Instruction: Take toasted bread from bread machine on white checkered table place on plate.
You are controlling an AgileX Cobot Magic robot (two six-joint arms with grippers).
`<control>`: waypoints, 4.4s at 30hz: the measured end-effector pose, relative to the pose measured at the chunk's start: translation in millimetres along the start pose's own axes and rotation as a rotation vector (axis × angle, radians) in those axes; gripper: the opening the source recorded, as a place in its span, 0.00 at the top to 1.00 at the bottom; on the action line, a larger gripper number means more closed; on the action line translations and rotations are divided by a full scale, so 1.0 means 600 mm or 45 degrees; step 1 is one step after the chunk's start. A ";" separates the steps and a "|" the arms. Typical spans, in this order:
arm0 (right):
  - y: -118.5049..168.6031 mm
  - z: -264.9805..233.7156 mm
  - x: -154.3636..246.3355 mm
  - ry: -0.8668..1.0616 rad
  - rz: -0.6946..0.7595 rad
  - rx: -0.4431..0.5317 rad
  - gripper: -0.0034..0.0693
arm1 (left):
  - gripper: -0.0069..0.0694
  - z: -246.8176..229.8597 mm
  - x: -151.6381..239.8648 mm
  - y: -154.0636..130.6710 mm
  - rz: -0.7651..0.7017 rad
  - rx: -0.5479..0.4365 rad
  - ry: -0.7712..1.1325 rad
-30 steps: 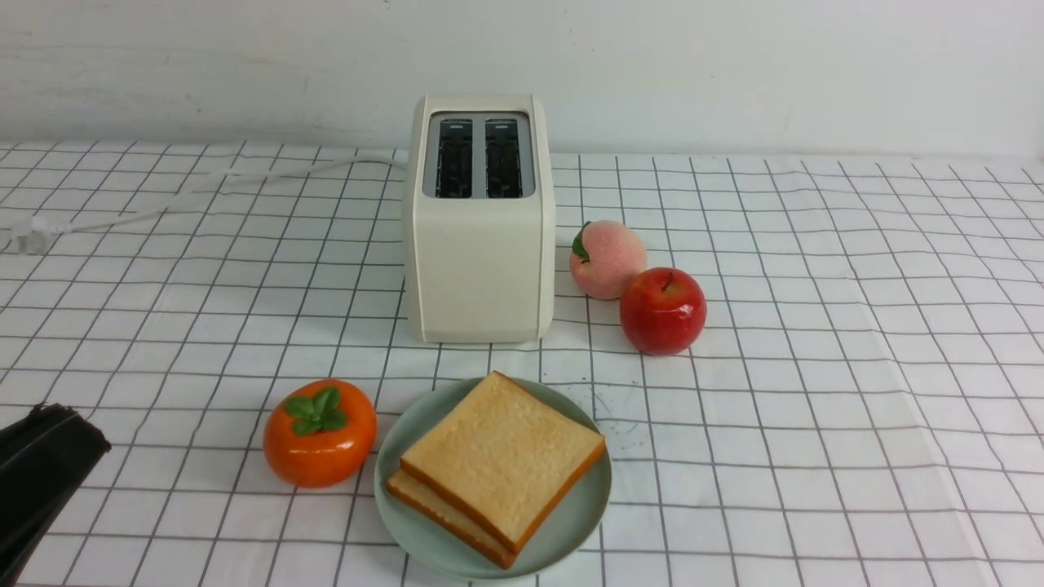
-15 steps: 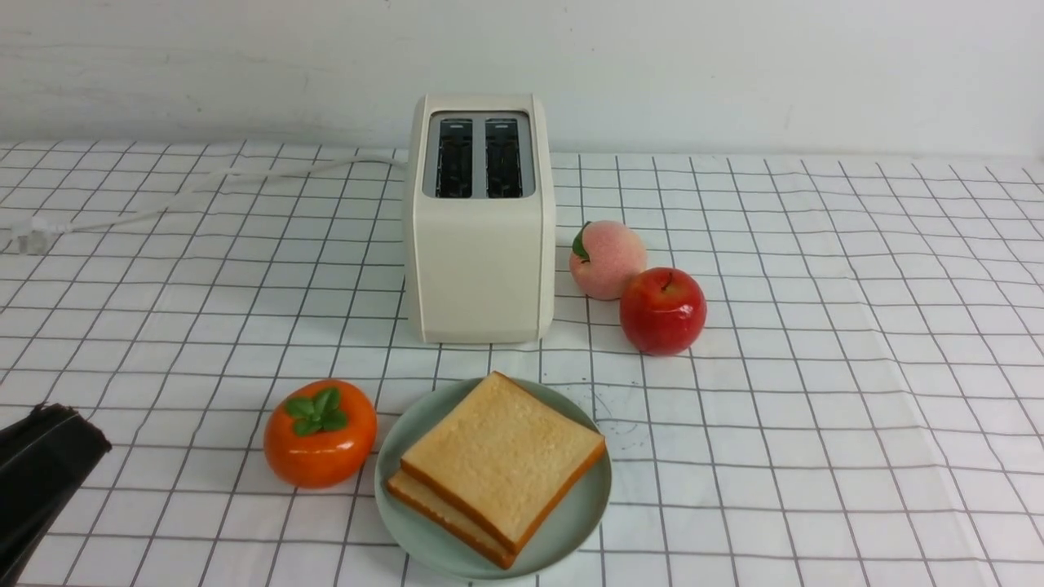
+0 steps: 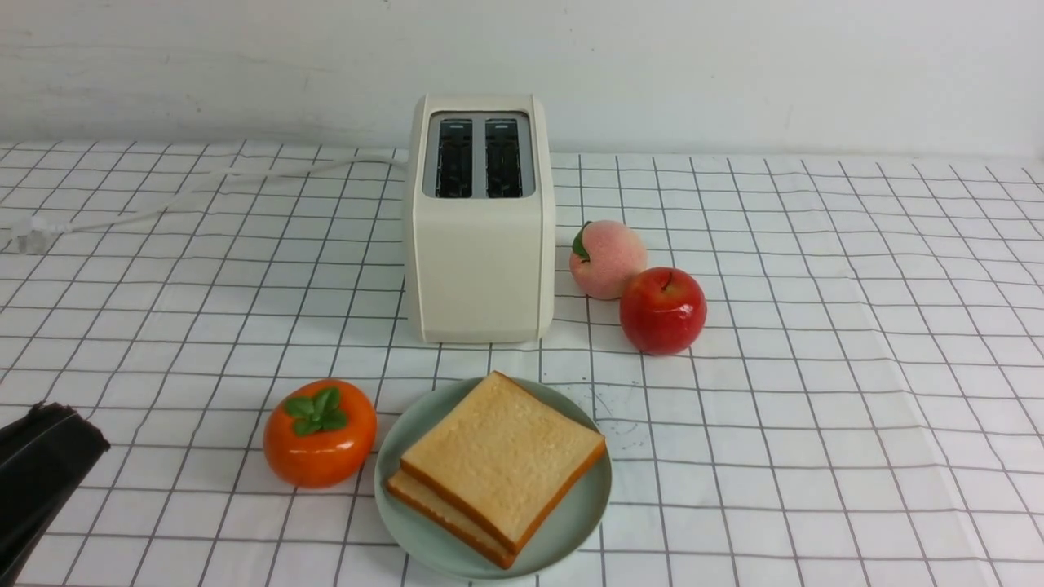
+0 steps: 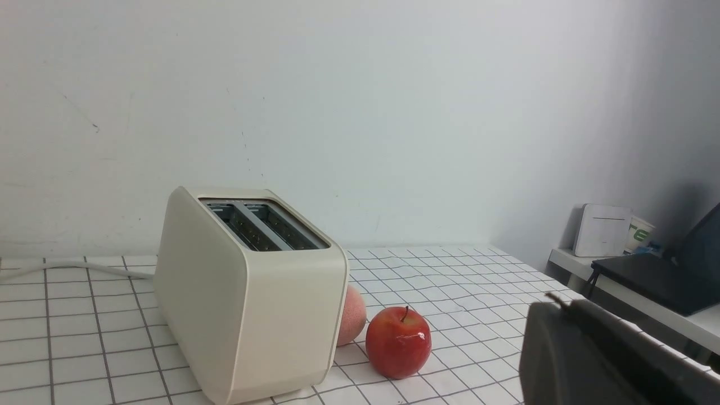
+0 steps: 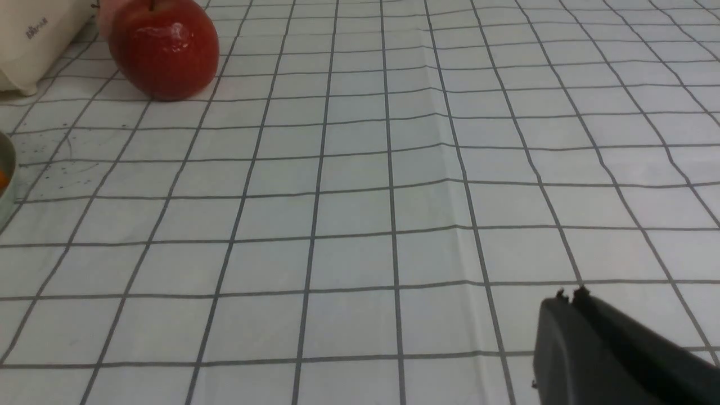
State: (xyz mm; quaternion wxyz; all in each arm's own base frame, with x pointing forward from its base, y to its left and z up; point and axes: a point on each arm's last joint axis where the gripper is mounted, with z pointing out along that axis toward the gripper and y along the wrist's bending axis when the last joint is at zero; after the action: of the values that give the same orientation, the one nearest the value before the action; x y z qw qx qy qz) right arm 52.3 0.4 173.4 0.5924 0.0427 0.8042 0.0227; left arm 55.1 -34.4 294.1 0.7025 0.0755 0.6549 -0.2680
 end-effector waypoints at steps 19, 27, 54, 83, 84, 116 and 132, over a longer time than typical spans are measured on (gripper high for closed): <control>0.000 0.000 0.000 0.000 -0.001 0.000 0.95 | 0.92 0.000 0.000 0.000 0.000 0.000 0.000; 0.000 0.000 0.000 0.000 -0.001 0.000 0.95 | 0.93 0.000 0.008 0.005 0.121 -0.039 0.069; 0.000 0.000 0.000 0.002 -0.001 0.000 0.91 | 0.93 -0.052 0.189 0.084 -0.009 -0.554 0.452; 0.000 0.000 0.000 0.002 -0.001 0.000 0.90 | 0.93 -0.052 0.189 0.085 -0.019 -0.560 0.452; 0.000 0.000 0.000 0.002 -0.001 0.000 0.90 | 0.93 -0.052 0.189 0.085 -0.019 -0.560 0.452; 0.000 0.000 0.000 0.002 -0.001 0.000 0.85 | 0.89 -0.052 0.189 0.085 -0.021 -0.561 0.452; 0.000 0.000 0.000 0.002 -0.001 0.000 0.84 | 0.89 -0.052 0.189 0.085 -0.021 -0.561 0.452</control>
State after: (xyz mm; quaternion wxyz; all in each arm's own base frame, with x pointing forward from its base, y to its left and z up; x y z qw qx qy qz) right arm 52.3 0.4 173.3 0.5919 0.0424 0.8046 0.0223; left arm 51.5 -8.7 168.7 0.5742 -0.0386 0.8107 -0.1077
